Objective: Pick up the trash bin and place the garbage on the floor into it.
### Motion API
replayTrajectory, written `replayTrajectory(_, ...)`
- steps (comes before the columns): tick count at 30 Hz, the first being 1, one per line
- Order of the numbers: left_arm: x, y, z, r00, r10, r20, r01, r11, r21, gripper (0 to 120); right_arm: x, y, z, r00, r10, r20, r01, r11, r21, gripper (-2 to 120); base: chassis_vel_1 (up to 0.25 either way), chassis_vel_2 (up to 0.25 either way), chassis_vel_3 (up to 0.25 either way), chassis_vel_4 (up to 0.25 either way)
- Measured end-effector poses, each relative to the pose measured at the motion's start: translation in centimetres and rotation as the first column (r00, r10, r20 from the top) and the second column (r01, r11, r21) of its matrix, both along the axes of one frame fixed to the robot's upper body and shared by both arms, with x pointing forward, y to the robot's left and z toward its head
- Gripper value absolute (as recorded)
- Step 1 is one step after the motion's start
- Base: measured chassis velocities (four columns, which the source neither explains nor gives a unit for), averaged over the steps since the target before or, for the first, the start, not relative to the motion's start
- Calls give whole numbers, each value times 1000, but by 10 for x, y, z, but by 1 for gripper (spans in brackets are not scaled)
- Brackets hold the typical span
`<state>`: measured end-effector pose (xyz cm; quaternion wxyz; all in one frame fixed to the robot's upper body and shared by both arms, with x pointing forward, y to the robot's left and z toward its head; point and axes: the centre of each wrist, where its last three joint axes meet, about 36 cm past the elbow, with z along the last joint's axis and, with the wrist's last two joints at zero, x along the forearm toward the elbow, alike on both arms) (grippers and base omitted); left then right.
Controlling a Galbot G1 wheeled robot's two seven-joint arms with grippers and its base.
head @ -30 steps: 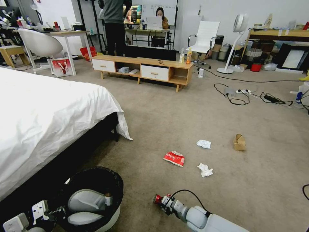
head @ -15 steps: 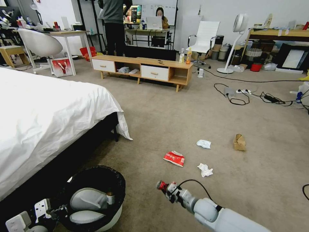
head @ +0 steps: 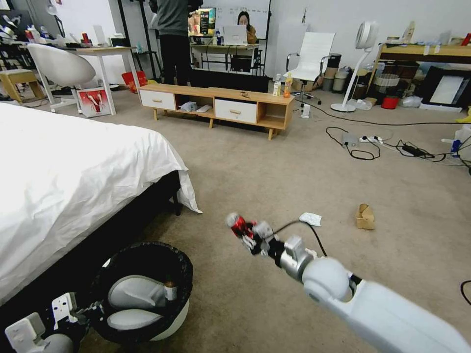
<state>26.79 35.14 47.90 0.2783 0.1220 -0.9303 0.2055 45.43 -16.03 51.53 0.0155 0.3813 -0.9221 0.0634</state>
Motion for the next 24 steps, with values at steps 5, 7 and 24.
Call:
replayTrajectory(5,0,-2,9,1000,-10,19,10,1000,-6,3,-15,38,54,992,123,8,-123,980,157,30,0,0,0,0)
replayTrajectory(7,-1,-2,11,1000,-13,22,13,1000,-5,3,-18,47,63,987,158,10,-157,971,179,30,0,0,0,0)
replayTrajectory(24,-5,-5,19,999,-33,27,33,999,7,3,-51,162,79,897,417,-143,-386,900,203,30,0,0,0,0)
